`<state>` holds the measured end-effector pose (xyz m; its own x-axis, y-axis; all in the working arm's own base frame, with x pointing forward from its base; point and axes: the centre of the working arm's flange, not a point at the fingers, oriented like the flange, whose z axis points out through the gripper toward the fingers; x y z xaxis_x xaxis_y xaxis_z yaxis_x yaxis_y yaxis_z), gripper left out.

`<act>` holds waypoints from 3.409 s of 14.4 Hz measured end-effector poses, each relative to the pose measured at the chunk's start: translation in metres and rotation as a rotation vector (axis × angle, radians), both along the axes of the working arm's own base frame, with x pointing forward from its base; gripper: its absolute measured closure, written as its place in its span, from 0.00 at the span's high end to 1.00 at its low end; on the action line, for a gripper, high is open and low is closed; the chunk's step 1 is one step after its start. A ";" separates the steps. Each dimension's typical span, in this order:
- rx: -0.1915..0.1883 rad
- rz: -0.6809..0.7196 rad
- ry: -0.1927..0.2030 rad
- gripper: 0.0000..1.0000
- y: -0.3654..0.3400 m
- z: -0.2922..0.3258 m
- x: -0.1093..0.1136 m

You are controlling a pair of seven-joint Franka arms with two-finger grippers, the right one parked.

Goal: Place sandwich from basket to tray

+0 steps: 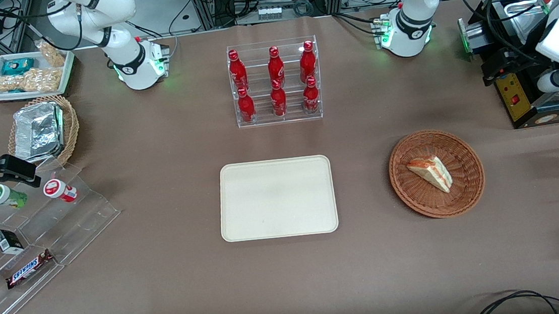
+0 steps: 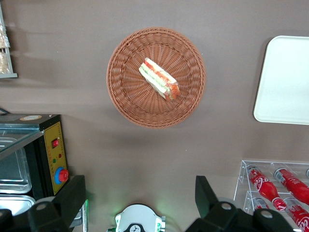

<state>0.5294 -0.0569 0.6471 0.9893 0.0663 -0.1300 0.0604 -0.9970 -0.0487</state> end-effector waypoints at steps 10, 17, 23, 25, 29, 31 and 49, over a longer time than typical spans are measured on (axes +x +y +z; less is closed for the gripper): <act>0.002 0.397 0.015 1.00 0.006 -0.160 0.099; -0.040 0.641 -0.121 1.00 -0.004 -0.321 0.088; -0.003 0.662 -0.013 1.00 -0.003 -0.379 0.070; 0.010 0.669 0.015 1.00 -0.002 -0.393 0.062; 0.030 0.696 0.047 0.96 0.002 -0.407 0.051; 0.039 0.738 0.050 0.78 0.002 -0.408 0.049; 0.064 0.018 -0.069 0.15 -0.331 -0.296 -0.001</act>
